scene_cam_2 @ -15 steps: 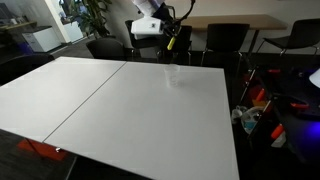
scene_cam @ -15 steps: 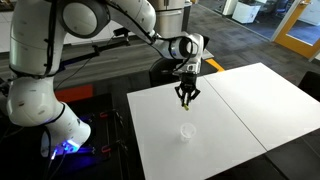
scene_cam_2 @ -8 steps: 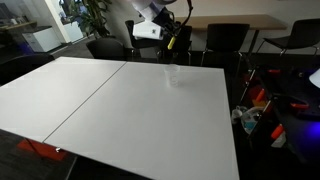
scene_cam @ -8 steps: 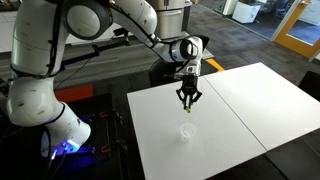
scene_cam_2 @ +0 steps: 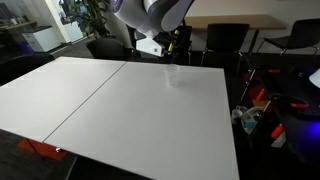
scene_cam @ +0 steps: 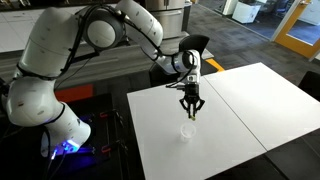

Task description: Pick the marker on the table and put it in the cup

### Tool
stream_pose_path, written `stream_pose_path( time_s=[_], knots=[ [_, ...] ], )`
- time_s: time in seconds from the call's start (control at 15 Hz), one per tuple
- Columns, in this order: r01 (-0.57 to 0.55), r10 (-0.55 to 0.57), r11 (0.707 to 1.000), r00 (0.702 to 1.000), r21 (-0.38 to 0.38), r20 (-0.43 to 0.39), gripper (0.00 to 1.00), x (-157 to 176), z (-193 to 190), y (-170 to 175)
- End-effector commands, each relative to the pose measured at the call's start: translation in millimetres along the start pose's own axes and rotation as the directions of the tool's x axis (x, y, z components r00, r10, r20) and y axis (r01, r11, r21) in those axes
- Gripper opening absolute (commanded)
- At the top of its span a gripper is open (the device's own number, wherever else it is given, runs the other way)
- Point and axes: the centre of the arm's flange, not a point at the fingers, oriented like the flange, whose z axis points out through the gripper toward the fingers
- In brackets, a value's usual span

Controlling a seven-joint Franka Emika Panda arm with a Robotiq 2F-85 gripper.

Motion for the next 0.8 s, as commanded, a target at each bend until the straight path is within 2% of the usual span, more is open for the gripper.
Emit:
stream_pose_path(
  time_s=[0.0, 0.73],
  knots=[
    [0.026, -0.026, 1.0, 0.999, 0.014, -0.044, 0.05, -16, 5, -12],
    [0.08, -0.088, 0.995, 0.986, -0.066, -0.139, 0.05, -53, 48, -3]
  ],
)
